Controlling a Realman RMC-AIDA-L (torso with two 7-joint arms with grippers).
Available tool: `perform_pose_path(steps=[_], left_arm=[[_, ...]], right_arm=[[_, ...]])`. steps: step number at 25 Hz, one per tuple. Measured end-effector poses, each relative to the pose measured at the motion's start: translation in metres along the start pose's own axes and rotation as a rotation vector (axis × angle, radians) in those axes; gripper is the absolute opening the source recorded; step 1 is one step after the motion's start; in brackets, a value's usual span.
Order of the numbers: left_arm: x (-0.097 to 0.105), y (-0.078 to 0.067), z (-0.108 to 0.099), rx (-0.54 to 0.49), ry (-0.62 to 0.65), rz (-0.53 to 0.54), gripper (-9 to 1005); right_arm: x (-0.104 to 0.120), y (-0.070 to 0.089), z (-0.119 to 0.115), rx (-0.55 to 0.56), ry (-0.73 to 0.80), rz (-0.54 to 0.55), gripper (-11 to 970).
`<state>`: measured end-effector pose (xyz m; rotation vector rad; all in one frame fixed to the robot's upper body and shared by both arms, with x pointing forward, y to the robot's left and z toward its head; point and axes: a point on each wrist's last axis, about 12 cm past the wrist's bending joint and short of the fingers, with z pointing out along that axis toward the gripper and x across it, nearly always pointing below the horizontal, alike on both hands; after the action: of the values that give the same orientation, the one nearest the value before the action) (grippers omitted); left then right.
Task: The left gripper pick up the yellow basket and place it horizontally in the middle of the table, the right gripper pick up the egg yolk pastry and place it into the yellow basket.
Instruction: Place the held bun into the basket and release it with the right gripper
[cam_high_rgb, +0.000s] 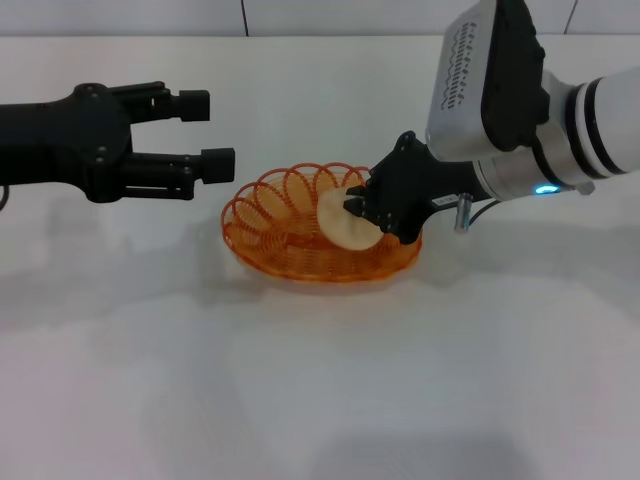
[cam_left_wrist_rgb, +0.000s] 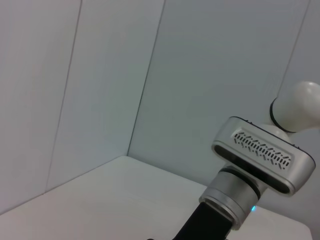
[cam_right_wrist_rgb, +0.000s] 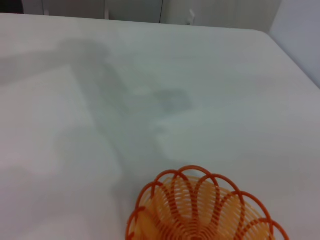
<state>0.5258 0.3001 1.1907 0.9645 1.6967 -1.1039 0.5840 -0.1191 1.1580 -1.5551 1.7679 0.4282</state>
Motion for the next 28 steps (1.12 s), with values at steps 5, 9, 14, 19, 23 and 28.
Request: perform_pose_path(steps=[5,9,14,19,23,28], left_arm=[[0.0003,0.0002,0.0002,-0.001,-0.001,-0.002,886],[0.0004,0.0003,0.0004,-0.002,-0.002,-0.003,885],[0.0002,0.0011,0.0007,-0.009,-0.005,-0.004,885],[0.0000,0.0017,0.0006,-0.013,-0.004,-0.004,885],[-0.0003,0.0018,0.0001,-0.014,-0.003,-0.002,886],[-0.0006,0.0018,-0.0002,-0.015,-0.003,-0.001,886]], right_arm=[[-0.0007,0.0005,0.0004,-0.002,-0.003,0.000,38],[-0.0021,0.0007,0.0006,-0.005,-0.008,0.000,38],[-0.0048,-0.0003,0.0019,-0.008,-0.008,-0.006,37],[-0.0073,-0.0013,0.0032,-0.012,-0.007,-0.011,39],[-0.0084,-0.0010,0.0034,-0.015,-0.013,-0.009,43],[-0.0093,-0.0014,0.0031,-0.015,-0.018,-0.008,49]])
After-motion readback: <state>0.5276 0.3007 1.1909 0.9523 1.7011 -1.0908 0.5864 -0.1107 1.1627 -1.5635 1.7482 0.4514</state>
